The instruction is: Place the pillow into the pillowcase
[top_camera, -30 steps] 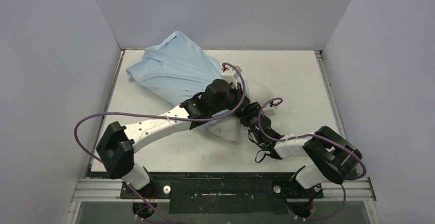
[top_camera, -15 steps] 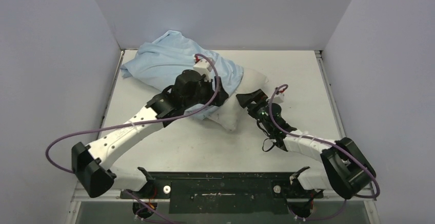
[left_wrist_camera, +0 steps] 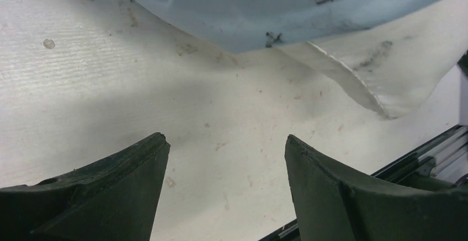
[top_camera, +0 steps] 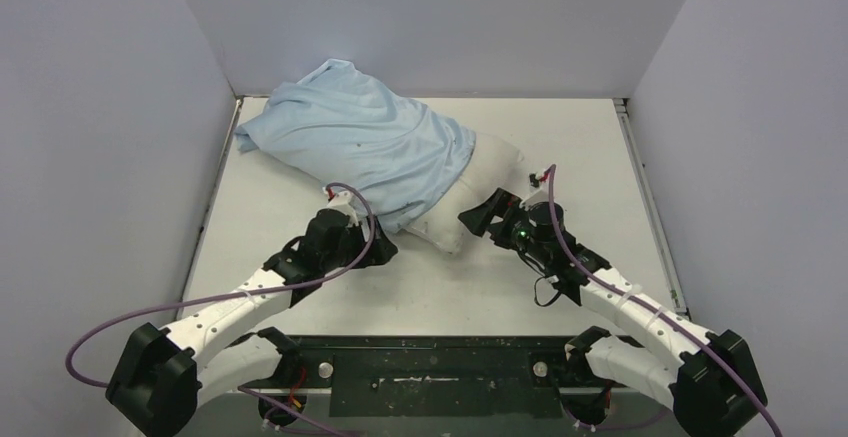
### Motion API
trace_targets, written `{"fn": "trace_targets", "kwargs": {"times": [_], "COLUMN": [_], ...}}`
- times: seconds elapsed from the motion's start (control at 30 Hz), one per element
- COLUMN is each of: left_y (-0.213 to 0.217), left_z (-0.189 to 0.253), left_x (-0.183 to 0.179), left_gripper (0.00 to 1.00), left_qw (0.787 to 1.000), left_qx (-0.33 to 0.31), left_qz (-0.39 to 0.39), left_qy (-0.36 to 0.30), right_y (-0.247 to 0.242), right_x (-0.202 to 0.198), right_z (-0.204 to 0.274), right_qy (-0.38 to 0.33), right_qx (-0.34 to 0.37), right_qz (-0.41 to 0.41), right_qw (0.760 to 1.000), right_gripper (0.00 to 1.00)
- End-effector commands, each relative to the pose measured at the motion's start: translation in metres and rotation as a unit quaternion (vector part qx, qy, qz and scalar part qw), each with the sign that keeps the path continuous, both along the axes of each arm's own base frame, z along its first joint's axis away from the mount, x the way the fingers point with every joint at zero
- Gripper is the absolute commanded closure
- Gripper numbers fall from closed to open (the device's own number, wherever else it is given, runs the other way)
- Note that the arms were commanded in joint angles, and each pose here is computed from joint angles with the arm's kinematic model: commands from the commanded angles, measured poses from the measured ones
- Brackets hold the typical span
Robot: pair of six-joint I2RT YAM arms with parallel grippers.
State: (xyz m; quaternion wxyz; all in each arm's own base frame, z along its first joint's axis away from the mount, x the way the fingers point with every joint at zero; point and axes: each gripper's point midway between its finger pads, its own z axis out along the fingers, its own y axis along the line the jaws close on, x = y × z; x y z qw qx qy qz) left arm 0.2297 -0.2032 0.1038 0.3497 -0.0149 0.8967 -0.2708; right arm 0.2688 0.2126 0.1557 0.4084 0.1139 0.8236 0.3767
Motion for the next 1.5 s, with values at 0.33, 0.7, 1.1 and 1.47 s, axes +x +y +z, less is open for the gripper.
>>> {"fn": "trace_targets", "kwargs": {"times": [0.33,0.7,1.1,1.47], "left_y": [-0.005,-0.023,-0.034,-0.056], "left_z": [0.055,0.025,0.019,0.006], "left_x": [0.064,0.07,0.093,0.047], "left_gripper": [0.13,0.15,0.83,1.0], "left_qw": [0.964,0.964,0.952,0.985], "left_qx": [-0.2,-0.226,-0.269,-0.17], "left_qz": [0.027,0.009,0.04,-0.008], "left_qy": [-0.171,-0.14,-0.142,-0.014], "right_y": [0.011,0.024,0.039,0.064], "right_x": [-0.013,-0.009,0.001,0.022], "right_z": [-0.005,-0.023,-0.042,-0.031], "right_qy": [0.008,0.033,0.05,0.006], "right_qx": [0.009,0.054,0.06,0.156], "right_qz": [0.045,0.037,0.02,-0.006], "right_qw": [0.999,0.997,0.997,0.988], "right_gripper": [0.05,0.05,0.07,0.49]}}
